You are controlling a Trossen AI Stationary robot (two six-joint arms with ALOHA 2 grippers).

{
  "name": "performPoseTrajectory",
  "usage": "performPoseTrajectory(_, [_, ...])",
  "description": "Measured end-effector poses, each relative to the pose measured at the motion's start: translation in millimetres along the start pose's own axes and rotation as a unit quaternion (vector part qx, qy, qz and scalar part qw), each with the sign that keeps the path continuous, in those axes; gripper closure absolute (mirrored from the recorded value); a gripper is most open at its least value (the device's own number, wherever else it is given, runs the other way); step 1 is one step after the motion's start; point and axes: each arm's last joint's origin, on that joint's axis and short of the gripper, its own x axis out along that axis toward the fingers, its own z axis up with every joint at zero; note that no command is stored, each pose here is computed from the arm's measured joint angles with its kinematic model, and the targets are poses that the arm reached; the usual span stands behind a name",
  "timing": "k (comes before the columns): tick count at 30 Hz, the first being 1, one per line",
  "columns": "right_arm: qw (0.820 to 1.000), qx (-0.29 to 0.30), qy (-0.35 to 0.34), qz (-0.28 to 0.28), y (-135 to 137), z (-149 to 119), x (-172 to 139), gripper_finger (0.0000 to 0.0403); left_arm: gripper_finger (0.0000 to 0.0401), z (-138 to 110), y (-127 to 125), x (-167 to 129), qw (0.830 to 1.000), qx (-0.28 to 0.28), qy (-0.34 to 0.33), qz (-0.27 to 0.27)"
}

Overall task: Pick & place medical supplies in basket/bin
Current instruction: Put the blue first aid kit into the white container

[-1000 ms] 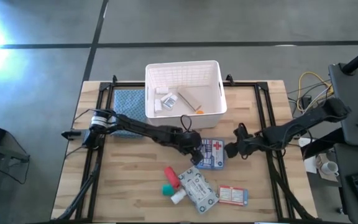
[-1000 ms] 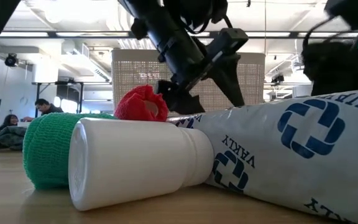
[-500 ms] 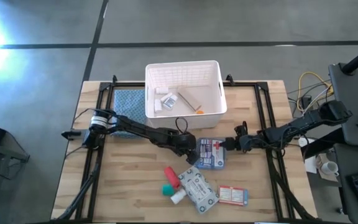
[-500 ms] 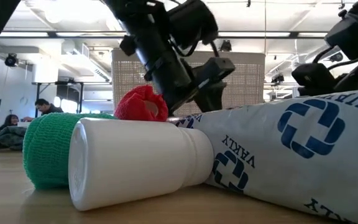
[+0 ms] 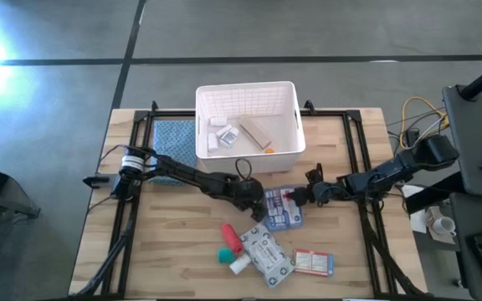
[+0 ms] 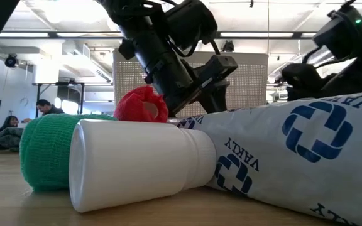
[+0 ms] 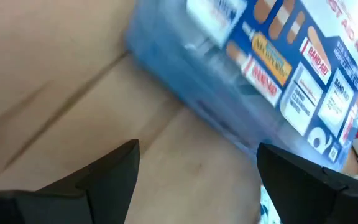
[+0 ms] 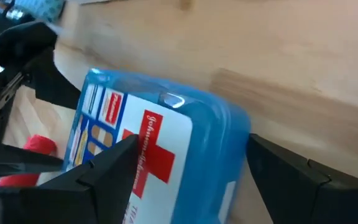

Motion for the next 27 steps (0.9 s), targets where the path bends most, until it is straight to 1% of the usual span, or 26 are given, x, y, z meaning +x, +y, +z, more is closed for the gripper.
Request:
performPoseTrajectory(3, [0.999, -0.044, 0.002, 0.013, 14, 1, 6, 0.0124, 0.0100, -1, 0, 0, 1.000, 0.007, 0.006, -0.004])
performPoseTrajectory(8, [0.996, -0.075, 0.015, 0.035, 41, 6, 6, 0.0129, 0.0100, -4, -1, 1, 1.000, 0.010, 0.022, -0.014])
performPoseTrajectory(12, [0.994, -0.094, 0.015, 0.051, 67, 16, -7, 0.0131, 0.0100, -5, 0, 1, 0.999, 0.008, 0.029, -0.015])
performPoseTrajectory(15, [0.990, -0.114, 0.031, 0.078, 89, 23, -23, 0.0129, 0.0100, -1, -1, 0, 1.000, 0.001, 0.009, -0.017])
performPoseTrajectory(16, [0.988, -0.124, 0.042, 0.079, 94, 24, -27, 0.0130, 0.0100, 0, 0, 0, 1.000, -0.001, 0.000, -0.007])
performPoseTrajectory(17, [0.986, -0.137, 0.054, 0.078, 98, 25, -31, 0.0130, 0.0100, 1, 2, 1, 1.000, -0.004, -0.014, 0.008])
performPoseTrajectory(19, [0.983, -0.158, 0.066, 0.069, 104, 27, -35, 0.0133, 0.0100, 3, 4, 1, 1.000, -0.007, -0.023, 0.016])
performPoseTrajectory(21, [0.981, -0.167, 0.068, 0.075, 113, 30, -39, 0.0135, 0.0100, 4, 6, 2, 0.999, -0.006, -0.028, 0.021])
performPoseTrajectory(25, [0.980, -0.178, 0.082, 0.029, 112, 28, -34, 0.0138, 0.0100, 3, 5, 2, 1.000, -0.003, -0.022, 0.016])
performPoseTrajectory(27, [0.980, -0.180, 0.082, 0.015, 114, 29, -33, 0.0138, 0.0100, 3, 5, 2, 1.000, -0.003, -0.018, 0.013])
